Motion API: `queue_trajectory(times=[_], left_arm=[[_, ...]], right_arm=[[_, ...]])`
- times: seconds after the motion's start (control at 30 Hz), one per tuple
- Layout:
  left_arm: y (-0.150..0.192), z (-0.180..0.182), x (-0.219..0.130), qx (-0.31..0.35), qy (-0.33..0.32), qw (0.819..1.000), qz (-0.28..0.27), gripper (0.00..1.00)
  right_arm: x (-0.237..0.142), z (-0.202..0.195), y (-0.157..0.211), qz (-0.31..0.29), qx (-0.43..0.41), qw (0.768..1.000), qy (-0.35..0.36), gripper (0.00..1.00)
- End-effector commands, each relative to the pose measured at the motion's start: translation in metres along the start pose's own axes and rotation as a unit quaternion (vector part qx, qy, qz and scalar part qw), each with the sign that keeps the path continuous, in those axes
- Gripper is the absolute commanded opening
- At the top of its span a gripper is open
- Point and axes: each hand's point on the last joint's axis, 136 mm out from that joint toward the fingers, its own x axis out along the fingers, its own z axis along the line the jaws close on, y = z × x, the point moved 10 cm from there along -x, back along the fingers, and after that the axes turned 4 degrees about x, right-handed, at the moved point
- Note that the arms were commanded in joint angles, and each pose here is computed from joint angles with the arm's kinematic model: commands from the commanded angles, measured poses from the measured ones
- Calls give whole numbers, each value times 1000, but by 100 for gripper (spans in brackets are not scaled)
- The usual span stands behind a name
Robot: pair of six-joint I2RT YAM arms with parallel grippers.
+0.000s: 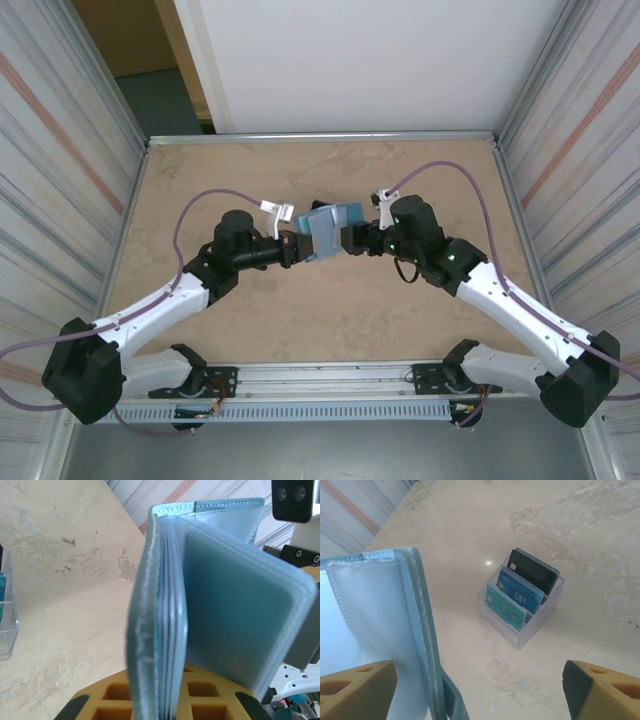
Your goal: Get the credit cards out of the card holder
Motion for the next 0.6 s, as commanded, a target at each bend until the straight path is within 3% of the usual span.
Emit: queue_trajectory(times=[0.0,0.17,0.57], left_arm=[[-14,-9,-4,12,25,999,-22,0],[-14,-6,-5,9,19,1000,-24,0],[-15,-3,-5,7,16,1000,-24,0]], right_arm=[[-14,-4,-2,-12,19,1000,-16,89],[-33,-7,-2,-39,27,997,-54,100],[-30,4,6,-9,-2,995,-102,99]])
